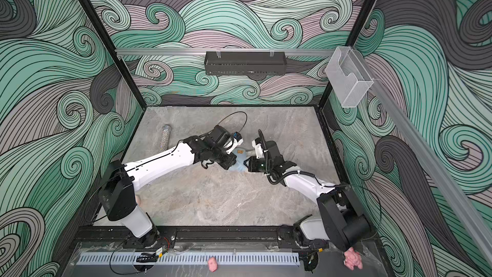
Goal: Dress the teddy bear
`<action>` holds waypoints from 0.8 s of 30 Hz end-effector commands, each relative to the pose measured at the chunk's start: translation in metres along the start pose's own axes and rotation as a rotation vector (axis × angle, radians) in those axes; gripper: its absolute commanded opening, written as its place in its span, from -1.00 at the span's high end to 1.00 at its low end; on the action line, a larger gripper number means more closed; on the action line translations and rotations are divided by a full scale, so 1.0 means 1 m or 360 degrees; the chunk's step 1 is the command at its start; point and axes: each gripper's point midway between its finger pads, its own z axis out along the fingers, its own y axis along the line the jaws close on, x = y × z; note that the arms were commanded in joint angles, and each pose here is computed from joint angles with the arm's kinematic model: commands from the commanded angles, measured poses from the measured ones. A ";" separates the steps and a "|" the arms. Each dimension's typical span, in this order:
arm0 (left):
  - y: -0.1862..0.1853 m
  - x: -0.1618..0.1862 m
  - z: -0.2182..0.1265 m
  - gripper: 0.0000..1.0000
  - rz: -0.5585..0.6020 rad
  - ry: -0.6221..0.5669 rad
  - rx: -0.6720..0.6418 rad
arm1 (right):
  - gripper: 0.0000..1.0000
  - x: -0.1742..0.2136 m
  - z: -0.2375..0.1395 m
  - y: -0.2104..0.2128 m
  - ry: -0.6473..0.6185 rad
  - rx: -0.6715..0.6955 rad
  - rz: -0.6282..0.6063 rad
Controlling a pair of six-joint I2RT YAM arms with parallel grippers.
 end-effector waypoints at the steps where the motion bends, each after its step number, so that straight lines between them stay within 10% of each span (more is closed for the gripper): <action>1: 0.001 0.006 -0.002 0.80 0.0054 0.0093 -0.0029 | 0.95 -0.008 -0.007 0.011 -0.0052 -0.0047 -0.0067; 12: 0.029 0.016 0.014 0.77 0.0063 0.0241 -0.0254 | 0.96 -0.008 -0.006 0.011 -0.0036 -0.0047 -0.0100; 24: -0.004 0.039 0.016 0.59 0.0123 0.0398 0.0066 | 0.96 -0.019 -0.011 0.008 -0.0059 -0.0031 -0.0108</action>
